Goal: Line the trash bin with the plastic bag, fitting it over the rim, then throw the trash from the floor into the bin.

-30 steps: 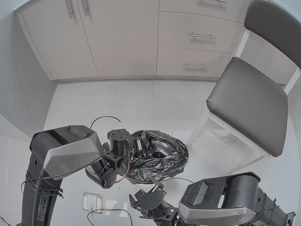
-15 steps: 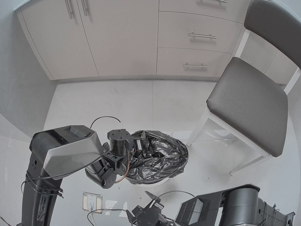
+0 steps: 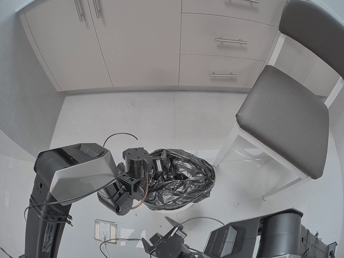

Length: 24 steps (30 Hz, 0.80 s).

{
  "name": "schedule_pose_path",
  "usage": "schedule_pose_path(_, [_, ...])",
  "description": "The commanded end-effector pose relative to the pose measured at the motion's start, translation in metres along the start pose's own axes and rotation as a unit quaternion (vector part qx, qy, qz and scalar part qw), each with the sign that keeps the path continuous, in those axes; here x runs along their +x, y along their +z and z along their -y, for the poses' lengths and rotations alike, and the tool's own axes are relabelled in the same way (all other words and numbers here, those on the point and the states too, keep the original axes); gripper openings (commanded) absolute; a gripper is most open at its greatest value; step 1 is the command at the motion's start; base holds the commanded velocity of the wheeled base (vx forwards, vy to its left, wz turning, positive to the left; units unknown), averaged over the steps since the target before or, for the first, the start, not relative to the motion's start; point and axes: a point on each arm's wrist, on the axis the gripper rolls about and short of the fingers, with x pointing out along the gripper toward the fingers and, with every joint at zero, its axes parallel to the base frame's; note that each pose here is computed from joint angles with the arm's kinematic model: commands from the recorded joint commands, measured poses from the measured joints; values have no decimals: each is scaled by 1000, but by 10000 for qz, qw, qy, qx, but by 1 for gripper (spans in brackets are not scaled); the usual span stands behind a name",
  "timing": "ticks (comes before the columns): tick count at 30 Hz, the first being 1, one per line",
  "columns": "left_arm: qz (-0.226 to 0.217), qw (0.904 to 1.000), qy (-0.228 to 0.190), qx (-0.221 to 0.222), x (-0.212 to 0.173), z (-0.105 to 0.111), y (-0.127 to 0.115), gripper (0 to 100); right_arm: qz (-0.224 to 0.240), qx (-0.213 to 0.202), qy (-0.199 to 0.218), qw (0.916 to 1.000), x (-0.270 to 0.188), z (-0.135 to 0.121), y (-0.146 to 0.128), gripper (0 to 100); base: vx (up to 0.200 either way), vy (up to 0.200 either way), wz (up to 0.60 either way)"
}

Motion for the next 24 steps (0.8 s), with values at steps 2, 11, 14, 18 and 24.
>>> schedule_pose_path(2, [-1,10000,5,-1,0,0,0,100,196,185,-795,9965,31,39,21,100,0,0,0])
schedule_pose_path(11, [-8,10000,7,2,0,0,-1,100,331,805,-2566,9626,80,147,41,100,0,0,0])
schedule_pose_path(14, [-10,10000,0,12,0,0,-2,100,366,870,-2695,9584,78,160,45,100,0,0,0])
schedule_pose_path(18, [-16,10000,2,15,0,0,-2,100,407,909,-2751,9562,74,167,50,100,0,0,0])
schedule_pose_path(24, [-30,10000,6,21,1,0,-4,100,-26,713,-3050,9497,65,161,36,100,0,0,0])
